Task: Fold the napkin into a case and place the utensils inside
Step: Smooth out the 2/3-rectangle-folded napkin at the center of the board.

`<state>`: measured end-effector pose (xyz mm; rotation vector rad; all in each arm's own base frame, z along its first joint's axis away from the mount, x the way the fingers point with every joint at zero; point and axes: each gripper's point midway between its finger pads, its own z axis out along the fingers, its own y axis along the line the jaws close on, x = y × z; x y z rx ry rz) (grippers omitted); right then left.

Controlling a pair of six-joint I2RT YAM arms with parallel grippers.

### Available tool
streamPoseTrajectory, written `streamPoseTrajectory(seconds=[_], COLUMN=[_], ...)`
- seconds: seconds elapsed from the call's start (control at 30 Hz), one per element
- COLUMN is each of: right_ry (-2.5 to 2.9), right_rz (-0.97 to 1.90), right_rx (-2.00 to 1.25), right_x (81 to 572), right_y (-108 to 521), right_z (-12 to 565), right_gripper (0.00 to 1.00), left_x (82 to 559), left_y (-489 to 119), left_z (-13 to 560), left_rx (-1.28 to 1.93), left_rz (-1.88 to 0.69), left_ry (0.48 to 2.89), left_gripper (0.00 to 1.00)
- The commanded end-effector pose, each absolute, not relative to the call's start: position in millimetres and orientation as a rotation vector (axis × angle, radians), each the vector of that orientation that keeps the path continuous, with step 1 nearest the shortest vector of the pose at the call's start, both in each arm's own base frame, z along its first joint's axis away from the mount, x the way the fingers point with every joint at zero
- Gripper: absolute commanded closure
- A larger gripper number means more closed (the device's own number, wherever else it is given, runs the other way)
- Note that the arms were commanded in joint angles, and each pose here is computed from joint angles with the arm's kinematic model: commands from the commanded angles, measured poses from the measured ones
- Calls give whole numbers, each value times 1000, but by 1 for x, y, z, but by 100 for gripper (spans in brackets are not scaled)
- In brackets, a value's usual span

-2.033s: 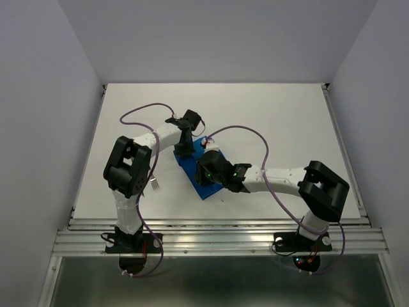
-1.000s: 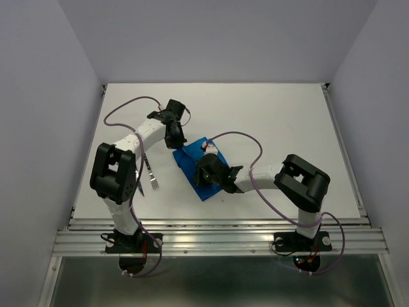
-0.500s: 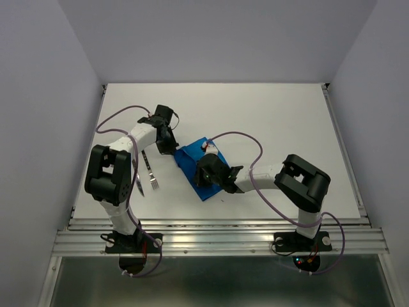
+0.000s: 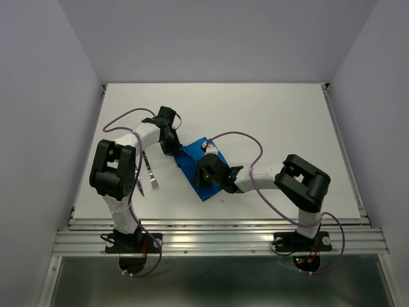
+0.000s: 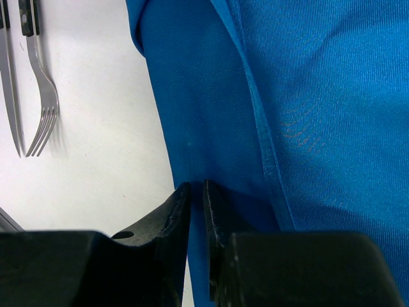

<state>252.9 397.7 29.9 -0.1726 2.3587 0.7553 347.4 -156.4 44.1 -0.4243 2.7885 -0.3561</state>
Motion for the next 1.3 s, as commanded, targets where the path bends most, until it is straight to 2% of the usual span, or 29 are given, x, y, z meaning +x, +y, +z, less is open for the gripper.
streamPoseTrajectory(seconds=[0.0,0.8,1.27], right_ry=[2373,2388,2390], right_rz=[742,748,756], right_rx=[-170,-176,-164], right_x=[252,251,250], right_y=[393,395,395], right_z=[31,29,29], right_gripper=[80,80,80], left_x=[362,391,394], left_y=[-168,-187,-190], left_z=[59,59,37], left_rx=[-379,-371,-393], left_rz=[-414,-440,-419], left_ry=[2747,2725,2762], left_gripper=[100,100,100])
